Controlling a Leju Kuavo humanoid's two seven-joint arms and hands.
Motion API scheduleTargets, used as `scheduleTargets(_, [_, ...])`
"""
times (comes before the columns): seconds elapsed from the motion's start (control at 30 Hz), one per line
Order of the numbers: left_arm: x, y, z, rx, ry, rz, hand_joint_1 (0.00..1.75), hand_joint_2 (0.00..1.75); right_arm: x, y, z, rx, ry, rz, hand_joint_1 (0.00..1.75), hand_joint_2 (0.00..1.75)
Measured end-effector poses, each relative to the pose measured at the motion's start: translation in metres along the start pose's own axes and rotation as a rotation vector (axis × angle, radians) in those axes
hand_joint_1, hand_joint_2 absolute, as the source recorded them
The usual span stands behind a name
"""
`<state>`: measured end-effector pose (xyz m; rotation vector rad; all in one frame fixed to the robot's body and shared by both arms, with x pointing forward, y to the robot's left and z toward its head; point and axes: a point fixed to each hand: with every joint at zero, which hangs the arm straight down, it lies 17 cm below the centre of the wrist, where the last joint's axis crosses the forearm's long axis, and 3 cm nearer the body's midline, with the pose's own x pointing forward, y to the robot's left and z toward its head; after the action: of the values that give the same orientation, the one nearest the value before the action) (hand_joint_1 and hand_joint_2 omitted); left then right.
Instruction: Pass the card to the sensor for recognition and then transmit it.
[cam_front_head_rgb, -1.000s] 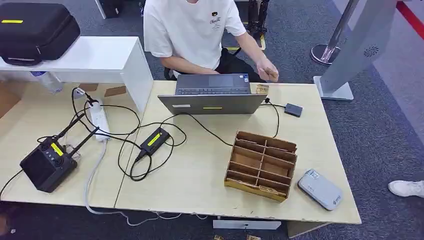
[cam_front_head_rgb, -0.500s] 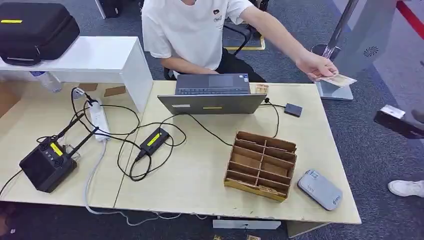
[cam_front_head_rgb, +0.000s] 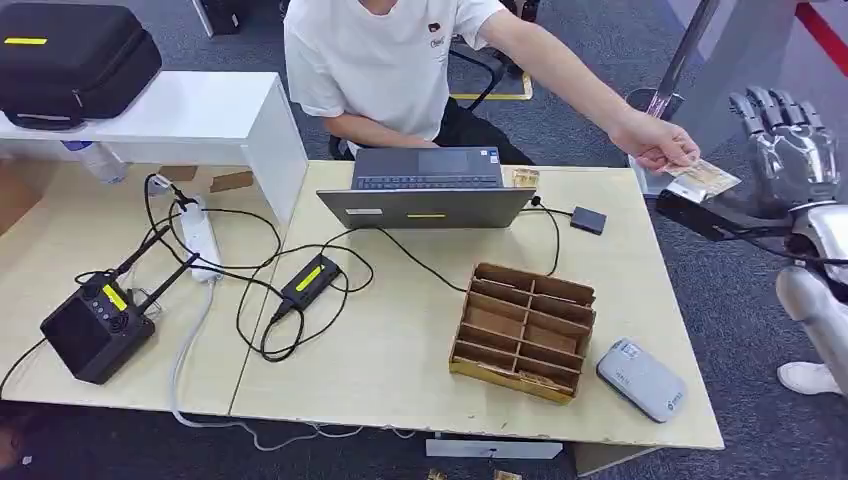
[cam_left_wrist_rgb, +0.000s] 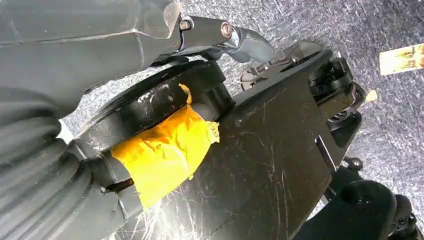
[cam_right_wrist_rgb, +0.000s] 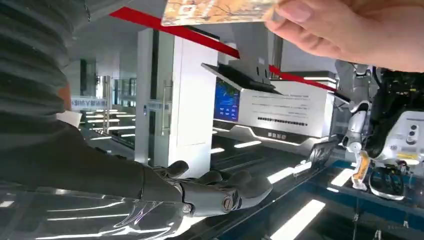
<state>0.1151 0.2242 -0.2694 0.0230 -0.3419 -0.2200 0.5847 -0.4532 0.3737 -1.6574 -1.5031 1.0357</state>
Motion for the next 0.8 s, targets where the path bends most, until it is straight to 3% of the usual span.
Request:
scheduleTargets(0.27, [0.000, 0.000, 0.000, -0.012, 0.009, 0.012, 0.00, 1.75, 0.022, 0.006, -0.001, -0.023, -0.027, -0.031, 0.00, 1.75])
scheduleTargets(0.3, [0.000, 0.000, 0.000, -0.012, 0.009, 0.014, 0.00, 1.75, 0.023, 0.007, -0.001, -0.023, -0.029, -0.033, 1.75, 1.75])
scheduleTargets(0.8, [-0.001, 0.000, 0.000, -0.015, 0.017, 0.026, 0.00, 1.75, 0.032, 0.013, 0.011, -0.046, -0.039, -0.104, 1.75, 1.75])
